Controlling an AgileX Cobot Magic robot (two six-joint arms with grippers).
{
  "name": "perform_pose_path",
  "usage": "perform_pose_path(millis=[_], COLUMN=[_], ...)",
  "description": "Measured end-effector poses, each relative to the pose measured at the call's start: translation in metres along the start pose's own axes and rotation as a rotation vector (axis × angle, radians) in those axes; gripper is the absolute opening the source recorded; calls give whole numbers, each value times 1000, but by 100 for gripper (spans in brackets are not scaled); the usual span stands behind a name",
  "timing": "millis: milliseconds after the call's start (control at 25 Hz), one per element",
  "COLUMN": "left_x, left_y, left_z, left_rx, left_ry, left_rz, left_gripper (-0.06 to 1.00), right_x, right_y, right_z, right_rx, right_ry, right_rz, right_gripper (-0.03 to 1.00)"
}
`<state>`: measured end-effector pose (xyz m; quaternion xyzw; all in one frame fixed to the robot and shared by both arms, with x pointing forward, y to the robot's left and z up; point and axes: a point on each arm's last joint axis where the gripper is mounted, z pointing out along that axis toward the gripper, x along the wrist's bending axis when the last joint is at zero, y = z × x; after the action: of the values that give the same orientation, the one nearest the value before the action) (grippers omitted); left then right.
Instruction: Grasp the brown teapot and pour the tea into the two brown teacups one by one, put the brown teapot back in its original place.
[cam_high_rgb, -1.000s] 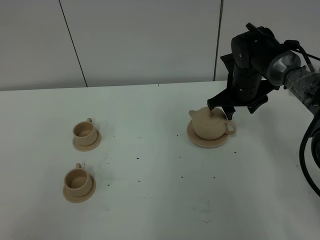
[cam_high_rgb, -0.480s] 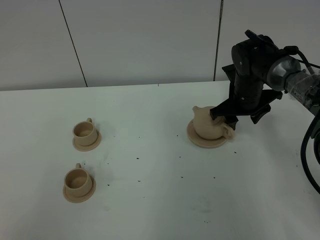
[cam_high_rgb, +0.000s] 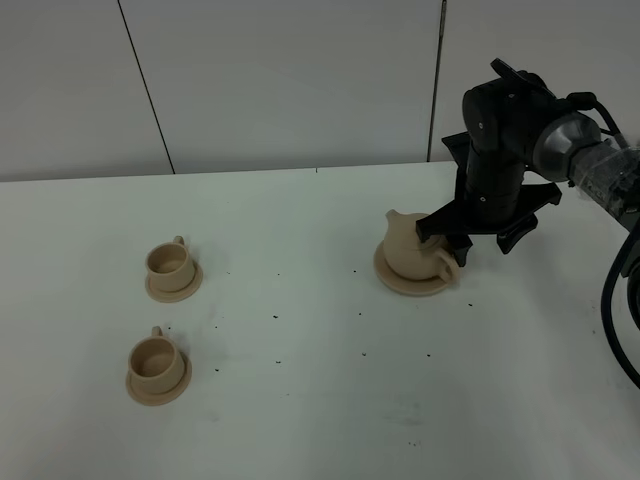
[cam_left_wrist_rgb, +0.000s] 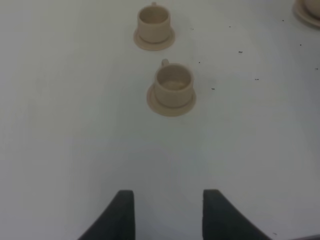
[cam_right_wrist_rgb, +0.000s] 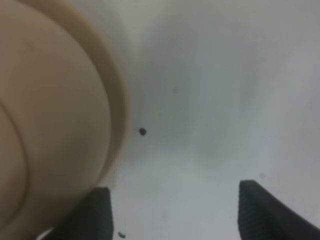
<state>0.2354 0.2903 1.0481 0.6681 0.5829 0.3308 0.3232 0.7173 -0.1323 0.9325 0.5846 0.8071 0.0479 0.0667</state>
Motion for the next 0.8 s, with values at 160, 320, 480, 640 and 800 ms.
perform_pose_path(millis=[160, 320, 480, 640, 800], left_x=[0, 0, 0, 0, 0], left_y=[0, 0, 0, 0, 0], left_z=[0, 0, 0, 0, 0], left_rx=[0, 0, 0, 0, 0], left_ry=[0, 0, 0, 0, 0], left_rz=[0, 0, 0, 0, 0], left_gripper=[39, 39, 39, 39, 39], right_x=[0, -4, -10, -15, -15], right_y=[0, 1, 2, 5, 19], right_z=[0, 0, -1, -7, -35], right_rx=[0, -8, -15, -38, -142], right_ry=[-1, -49, -116, -166, -162], right_rz=[-3, -24, -48, -65, -61], right_gripper=[52, 52, 52, 52, 52])
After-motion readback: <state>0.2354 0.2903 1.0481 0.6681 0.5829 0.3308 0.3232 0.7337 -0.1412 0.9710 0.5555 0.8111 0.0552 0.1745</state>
